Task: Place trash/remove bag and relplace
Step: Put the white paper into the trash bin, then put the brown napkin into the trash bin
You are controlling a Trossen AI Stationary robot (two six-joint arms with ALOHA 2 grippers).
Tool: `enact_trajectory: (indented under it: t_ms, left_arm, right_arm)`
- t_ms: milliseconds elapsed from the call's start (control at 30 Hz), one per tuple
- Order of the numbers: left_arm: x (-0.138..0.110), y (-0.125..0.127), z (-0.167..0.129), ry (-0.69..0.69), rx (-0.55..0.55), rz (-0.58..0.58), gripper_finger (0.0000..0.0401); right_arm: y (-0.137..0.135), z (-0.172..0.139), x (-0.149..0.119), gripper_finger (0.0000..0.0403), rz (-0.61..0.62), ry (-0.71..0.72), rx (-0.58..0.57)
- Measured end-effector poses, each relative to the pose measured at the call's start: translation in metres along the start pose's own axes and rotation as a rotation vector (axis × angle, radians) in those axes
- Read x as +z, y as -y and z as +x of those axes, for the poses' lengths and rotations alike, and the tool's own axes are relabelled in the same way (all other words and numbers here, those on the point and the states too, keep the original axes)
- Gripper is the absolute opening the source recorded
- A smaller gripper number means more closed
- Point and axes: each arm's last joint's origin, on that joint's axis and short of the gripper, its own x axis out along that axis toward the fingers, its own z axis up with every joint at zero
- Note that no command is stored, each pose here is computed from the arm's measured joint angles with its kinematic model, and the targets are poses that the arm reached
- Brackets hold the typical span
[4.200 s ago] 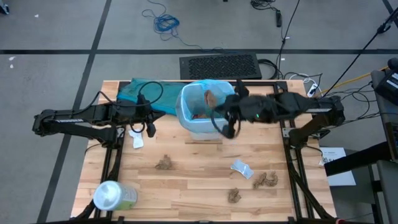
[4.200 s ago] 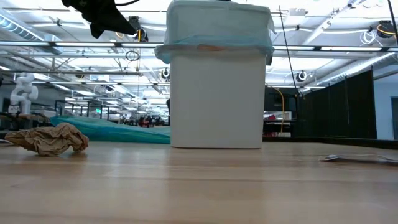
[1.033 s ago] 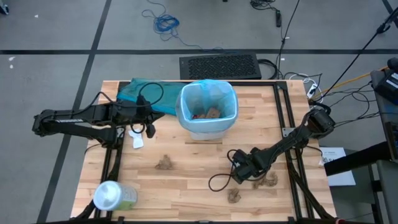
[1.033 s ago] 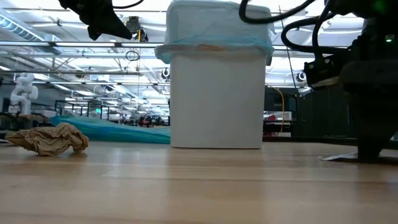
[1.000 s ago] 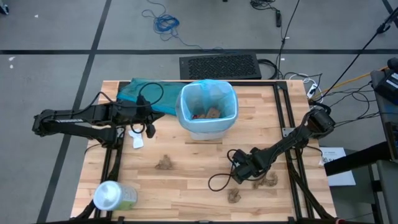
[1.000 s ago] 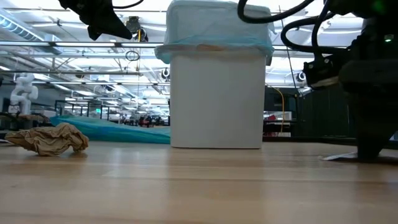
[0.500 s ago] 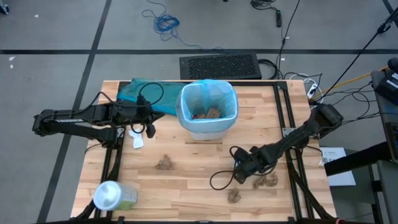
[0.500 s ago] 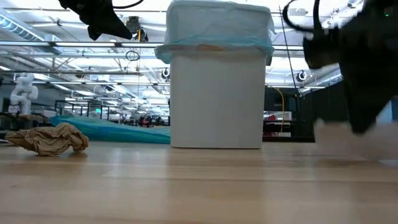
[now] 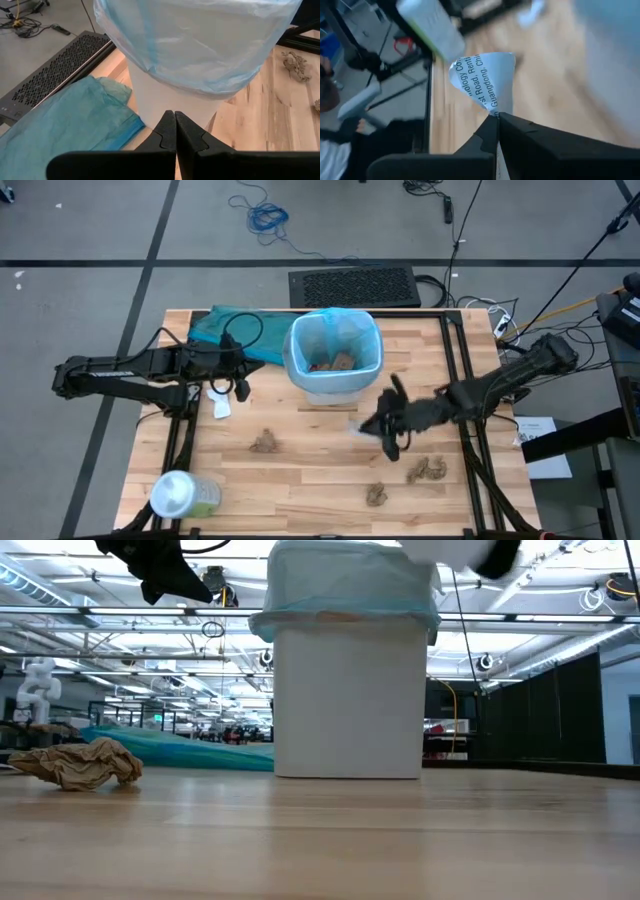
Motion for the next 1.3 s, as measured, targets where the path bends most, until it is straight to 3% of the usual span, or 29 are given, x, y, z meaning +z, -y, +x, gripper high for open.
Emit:
enact_trajectory:
  t_ms: [300, 467, 533, 733, 900, 1300]
  left_arm:
    - [0.0, 0.0, 0.0, 0.003, -0.001, 0.0, 0.0]
    - [0.0, 0.0, 0.0, 0.003, -0.001, 0.0, 0.0]
    - [0.0, 0.0, 0.0, 0.002, 0.0, 0.001, 0.0]
    - [0.0, 0.0, 0.0, -0.001, 0.0, 0.005, 0.0]
    - [-0.001, 0.0, -0.001, -0.017, 0.003, 0.011, 0.0]
    - [0.004, 0.0, -0.011, -0.086, -0.036, 0.027, 0.0]
  right_arm:
    - [-0.003, -0.036, 0.105, 0.0, -0.327, 0.311, -0.061]
    - [0.022, -0.041, 0.138, 0.0, -0.389, 0.334, -0.202]
    - [0.036, -0.036, 0.143, 0.0, -0.378, 0.307, -0.243]
    - [0.079, -0.01, 0.151, 0.0, -0.313, 0.185, -0.215]
    - [0.098, 0.008, 0.151, 0.0019, -0.282, 0.124, -0.23]
    - [0.098, 0.008, 0.156, 0.0187, -0.283, 0.173, -0.217]
